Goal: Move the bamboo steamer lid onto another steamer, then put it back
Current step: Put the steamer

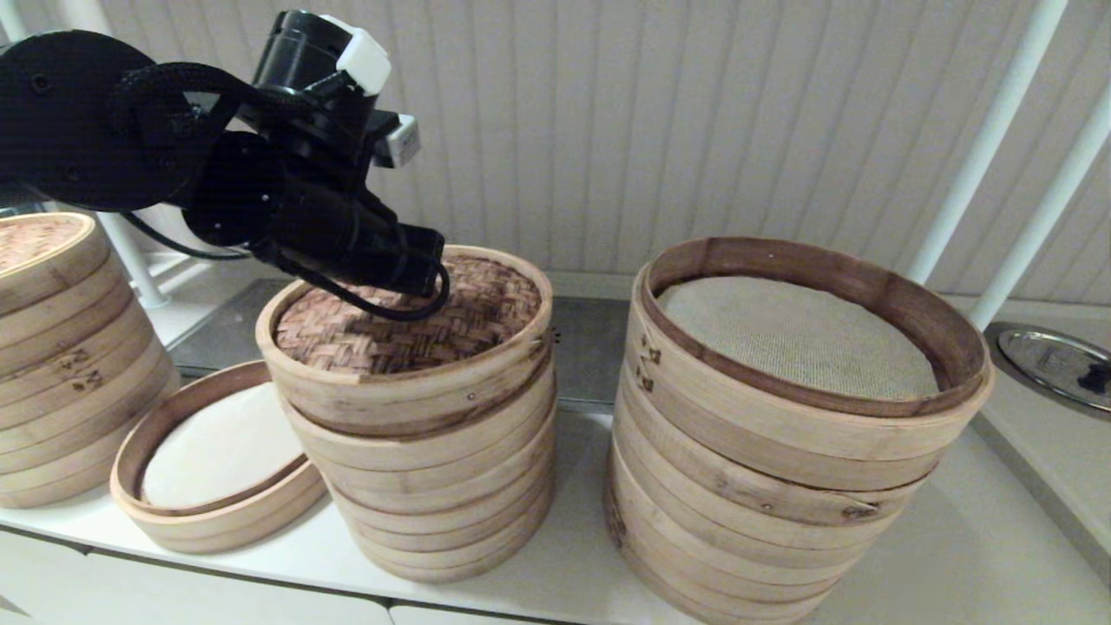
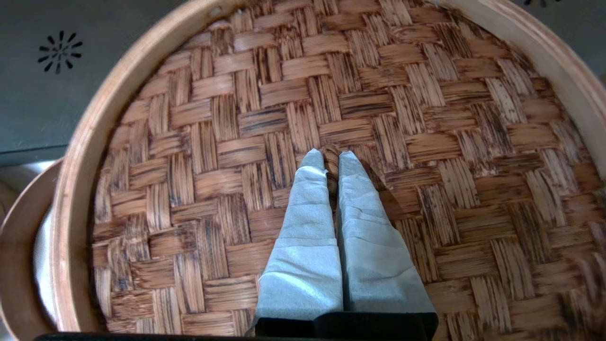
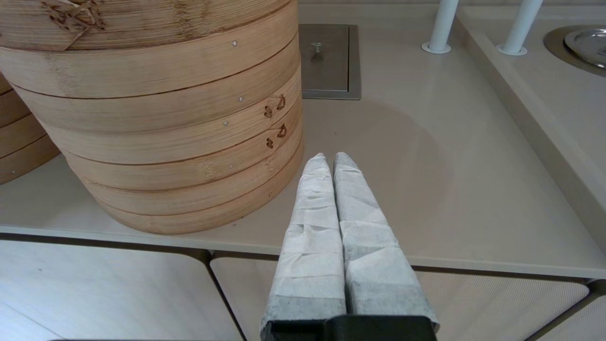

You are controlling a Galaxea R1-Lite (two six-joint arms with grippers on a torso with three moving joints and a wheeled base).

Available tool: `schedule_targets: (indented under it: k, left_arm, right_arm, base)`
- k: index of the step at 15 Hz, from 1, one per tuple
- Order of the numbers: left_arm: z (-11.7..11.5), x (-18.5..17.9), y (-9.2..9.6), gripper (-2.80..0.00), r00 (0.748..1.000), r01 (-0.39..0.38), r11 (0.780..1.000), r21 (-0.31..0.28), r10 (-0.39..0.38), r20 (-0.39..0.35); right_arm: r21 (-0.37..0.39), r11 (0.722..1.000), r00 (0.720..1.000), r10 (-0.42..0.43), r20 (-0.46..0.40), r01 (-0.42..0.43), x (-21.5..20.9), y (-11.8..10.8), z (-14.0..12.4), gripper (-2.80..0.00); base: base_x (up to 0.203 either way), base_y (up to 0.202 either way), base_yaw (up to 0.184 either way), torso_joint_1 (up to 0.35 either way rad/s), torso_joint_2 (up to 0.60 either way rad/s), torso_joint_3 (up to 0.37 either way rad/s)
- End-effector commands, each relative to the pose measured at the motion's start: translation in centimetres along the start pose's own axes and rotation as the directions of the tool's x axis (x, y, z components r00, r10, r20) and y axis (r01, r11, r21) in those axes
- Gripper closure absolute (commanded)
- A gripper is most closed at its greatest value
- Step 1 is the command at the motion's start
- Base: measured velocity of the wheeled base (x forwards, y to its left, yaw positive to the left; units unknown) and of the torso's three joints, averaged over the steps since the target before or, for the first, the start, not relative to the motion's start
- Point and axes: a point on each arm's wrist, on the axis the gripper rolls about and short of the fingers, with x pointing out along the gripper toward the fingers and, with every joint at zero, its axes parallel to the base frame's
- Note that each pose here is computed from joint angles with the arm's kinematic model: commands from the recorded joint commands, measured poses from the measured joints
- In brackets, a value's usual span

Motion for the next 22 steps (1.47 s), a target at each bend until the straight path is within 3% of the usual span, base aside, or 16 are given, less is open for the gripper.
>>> schedule_targets:
  k: [1, 4, 22]
  left_arm:
    - [0.0, 0.0, -0.1, 0.00, 1.000, -0.002, 1.000, 0.001, 0.002, -0.002]
    - [-0.1, -0.2, -0.7, 0.00, 0.999, -0.031, 0.999, 0.014, 0.031, 0.007]
    - [-0.5, -0.1, -1.5, 0.00, 0.999, -0.035, 0.999, 0.008, 0.035, -0.002]
  right_arm:
    - [0.000, 1.000, 1.000, 0.001, -0.001, -0.001, 0.0, 0.0, 0.0, 0.00]
    - [0.000, 1.000, 1.000, 0.001, -0.002, -0.001, 0.0, 0.0, 0.0, 0.00]
    - [0.000, 1.000, 1.000, 0.001, -0.002, -0.001, 0.0, 0.0, 0.0, 0.00]
  base:
    - [0.000, 0.000, 0.000, 0.000, 0.00, 0.000]
    - [0.000, 0.000, 0.000, 0.000, 0.00, 0.000]
    - [0.000, 0.000, 0.000, 0.000, 0.00, 0.000]
